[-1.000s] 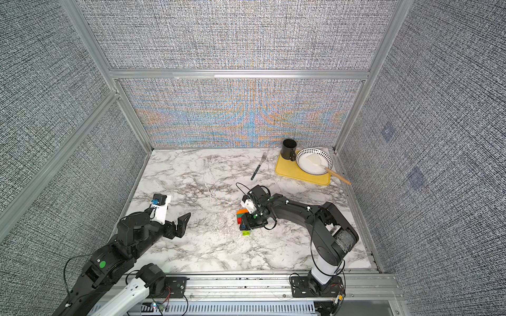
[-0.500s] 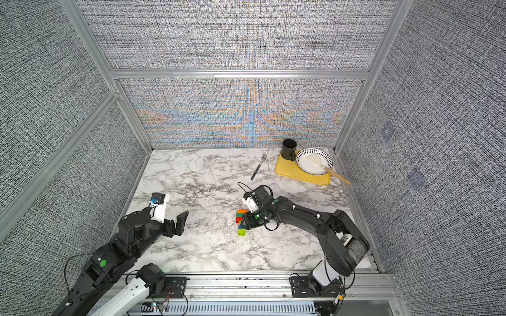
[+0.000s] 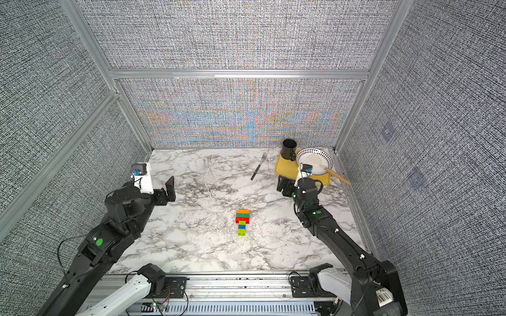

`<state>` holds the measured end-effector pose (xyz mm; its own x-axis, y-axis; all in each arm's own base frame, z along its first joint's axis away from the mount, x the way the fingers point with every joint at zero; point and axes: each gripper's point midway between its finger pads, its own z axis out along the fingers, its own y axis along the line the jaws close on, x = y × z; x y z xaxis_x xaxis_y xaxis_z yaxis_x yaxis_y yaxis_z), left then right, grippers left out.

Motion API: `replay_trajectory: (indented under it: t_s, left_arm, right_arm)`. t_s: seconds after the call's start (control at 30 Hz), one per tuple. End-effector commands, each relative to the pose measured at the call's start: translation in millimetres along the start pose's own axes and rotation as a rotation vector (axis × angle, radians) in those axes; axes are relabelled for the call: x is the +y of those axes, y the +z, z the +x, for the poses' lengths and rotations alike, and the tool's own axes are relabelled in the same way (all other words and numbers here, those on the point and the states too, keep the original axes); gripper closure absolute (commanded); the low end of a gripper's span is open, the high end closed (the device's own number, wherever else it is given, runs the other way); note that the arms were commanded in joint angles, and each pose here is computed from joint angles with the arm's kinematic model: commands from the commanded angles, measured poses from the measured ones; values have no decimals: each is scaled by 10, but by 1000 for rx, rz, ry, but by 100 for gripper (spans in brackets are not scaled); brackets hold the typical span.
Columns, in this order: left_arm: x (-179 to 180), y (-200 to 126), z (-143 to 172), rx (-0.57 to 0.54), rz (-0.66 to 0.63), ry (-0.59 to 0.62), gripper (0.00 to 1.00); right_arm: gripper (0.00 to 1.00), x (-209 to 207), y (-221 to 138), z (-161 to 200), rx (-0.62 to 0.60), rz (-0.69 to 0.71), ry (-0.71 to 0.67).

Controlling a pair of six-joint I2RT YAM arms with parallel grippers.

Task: Assemble an ice cream with lego
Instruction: Reset both arms

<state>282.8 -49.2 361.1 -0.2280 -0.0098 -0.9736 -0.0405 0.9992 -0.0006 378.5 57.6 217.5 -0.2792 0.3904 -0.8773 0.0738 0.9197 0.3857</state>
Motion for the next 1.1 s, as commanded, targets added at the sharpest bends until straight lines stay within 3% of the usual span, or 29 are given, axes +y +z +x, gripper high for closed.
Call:
replay_trajectory:
  t_s: [0.0,0.07,0.2,0.3,0.4,0.47,0.57,0.7,0.77,0.9,1.07]
  left_arm:
    - [94,327,-255,-47,7,-207,0]
    - [215,640,-140,1,-21,-286,0]
    - [650,1115,380,45,-186,-310,0]
    - [1081,1222,980,34,-339,-322,0]
    - [1406,1143,1436,-14,-510,-264,0]
    - [1421,1196,1461,-26,-509,-216,0]
    - [1369,1324,1662,115,-490,-163,0]
    - [1326,1470,1780,172,-460,-105,0]
    - [1263,1520,1780,182,-417,-86,0]
    - [1250,1493,1776,162,-403,-82,0]
    - [1294,1511,1762,146,-375,-95,0]
  right_arm:
    - [1,-525,-30,-313,-188,169,55]
    - [1,-802,-57,-269,-203,213,40]
    - [1,-1184,-96,-79,-179,216,36]
    - [1,-1303,-78,56,-178,242,-25]
    - [1,-1106,-29,24,-205,135,-151]
    - [1,-1072,-3,64,-211,119,-196]
    - [1,-1034,76,124,-179,106,-226]
    - [1,-885,-3,135,-216,85,-304]
    - [1,-877,-9,262,-206,119,-394]
    - [1,-812,151,481,-150,86,-440]
    - [1,-808,184,559,-169,78,-472]
